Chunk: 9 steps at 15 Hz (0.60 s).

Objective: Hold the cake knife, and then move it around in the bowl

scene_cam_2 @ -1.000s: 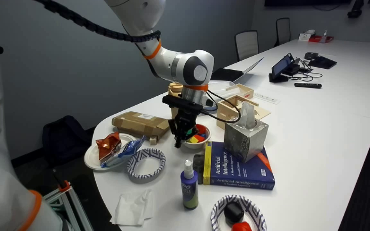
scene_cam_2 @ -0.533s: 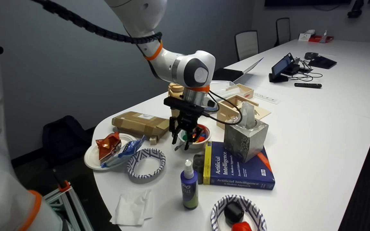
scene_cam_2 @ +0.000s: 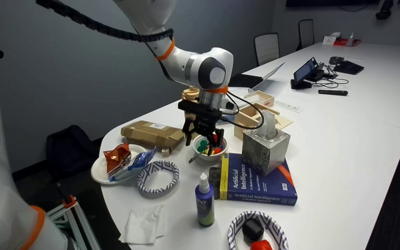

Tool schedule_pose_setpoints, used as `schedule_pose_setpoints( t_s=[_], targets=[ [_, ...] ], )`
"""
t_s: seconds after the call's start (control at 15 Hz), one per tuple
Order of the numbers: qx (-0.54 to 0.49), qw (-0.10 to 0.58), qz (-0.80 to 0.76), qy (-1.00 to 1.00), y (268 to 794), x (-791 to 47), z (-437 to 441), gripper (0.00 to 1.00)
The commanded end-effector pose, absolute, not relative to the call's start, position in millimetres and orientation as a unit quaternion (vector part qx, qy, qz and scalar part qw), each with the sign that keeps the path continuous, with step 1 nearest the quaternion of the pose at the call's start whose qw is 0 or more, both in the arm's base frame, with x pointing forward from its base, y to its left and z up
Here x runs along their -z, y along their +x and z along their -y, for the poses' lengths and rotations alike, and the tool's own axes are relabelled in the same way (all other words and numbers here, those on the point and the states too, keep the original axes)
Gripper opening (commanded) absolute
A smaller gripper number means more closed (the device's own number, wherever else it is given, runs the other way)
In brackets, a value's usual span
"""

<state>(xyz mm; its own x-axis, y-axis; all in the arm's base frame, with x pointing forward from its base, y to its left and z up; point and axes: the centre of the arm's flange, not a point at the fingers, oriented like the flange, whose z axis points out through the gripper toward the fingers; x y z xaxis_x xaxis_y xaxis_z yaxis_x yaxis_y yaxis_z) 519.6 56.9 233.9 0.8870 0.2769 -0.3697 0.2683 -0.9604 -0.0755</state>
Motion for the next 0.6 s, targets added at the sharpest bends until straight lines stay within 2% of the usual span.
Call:
schedule_pose_setpoints(
  t_s=[0.0,0.33,0.53],
  targets=[
    [-0.124,0.047,0.130,-0.983,513.7,-280.0,-46.3,1.00],
    [-0.004,0.054,0.099,-0.994,512.6,-341.1,-24.3,1.00],
    [0.029,0.047,0.092,-0.994,509.6,-359.7,-17.6,1.00]
  ],
)
